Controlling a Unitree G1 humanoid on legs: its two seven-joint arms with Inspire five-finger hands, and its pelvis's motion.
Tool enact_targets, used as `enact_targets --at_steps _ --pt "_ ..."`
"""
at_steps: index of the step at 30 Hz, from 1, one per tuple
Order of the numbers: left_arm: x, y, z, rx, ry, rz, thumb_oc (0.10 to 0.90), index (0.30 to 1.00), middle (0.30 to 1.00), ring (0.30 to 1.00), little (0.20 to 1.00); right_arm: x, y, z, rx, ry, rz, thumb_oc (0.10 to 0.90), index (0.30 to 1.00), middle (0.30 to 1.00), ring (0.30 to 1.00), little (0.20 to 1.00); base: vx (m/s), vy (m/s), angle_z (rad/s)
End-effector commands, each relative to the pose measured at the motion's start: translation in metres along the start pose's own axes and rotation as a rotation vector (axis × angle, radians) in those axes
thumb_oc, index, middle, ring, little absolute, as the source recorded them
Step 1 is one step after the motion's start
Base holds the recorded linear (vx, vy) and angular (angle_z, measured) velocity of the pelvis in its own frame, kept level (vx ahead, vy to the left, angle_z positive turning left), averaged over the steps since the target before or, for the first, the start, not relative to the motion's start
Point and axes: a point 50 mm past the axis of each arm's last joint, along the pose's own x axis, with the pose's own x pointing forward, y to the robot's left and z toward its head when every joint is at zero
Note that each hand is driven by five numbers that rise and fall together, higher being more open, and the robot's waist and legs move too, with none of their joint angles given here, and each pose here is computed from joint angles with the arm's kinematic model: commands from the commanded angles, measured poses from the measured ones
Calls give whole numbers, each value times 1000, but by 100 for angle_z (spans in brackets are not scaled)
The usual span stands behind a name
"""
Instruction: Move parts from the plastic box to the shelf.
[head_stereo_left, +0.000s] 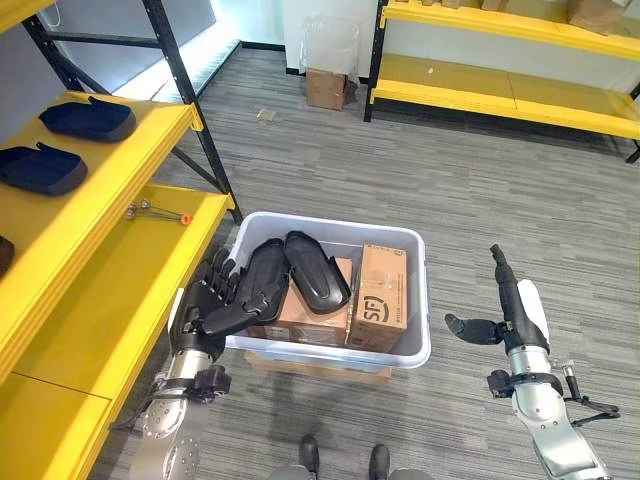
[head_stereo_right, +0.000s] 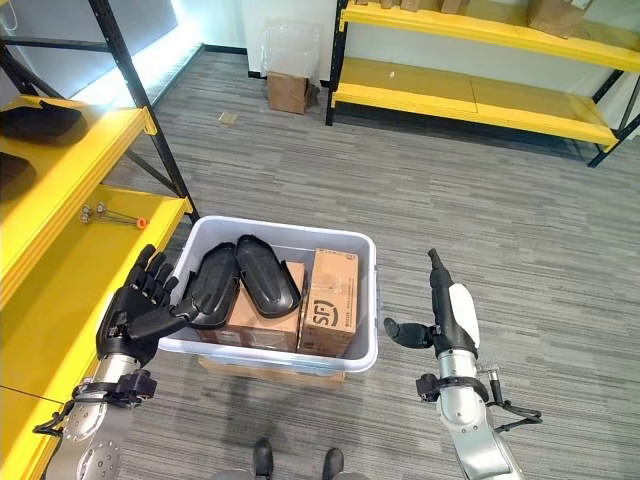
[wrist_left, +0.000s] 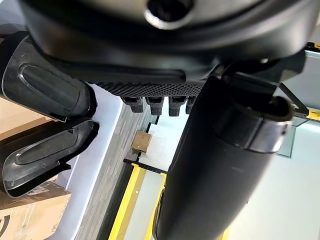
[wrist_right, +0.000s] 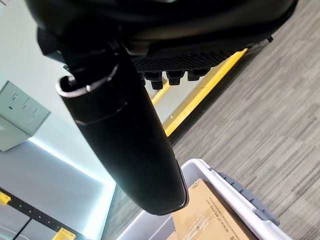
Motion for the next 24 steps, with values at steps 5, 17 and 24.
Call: enact_targets --at_steps 5,17,24 --pt "9 -9 51 66 -246 -108 900 1000 1000 1000 1000 24 -26 41 -25 -246 -161 900 1000 1000 1000 1000 47 133 -3" --pt "12 -11 54 51 -258 -94 900 1000 1000 1000 1000 22 -20 39 29 -248 -126 900 1000 1000 1000 1000 44 54 -3" --pt "9 -20 51 60 -256 -129 900 1000 1000 1000 1000 22 -25 32 69 -192 -147 900 1000 1000 1000 1000 62 -121 32"
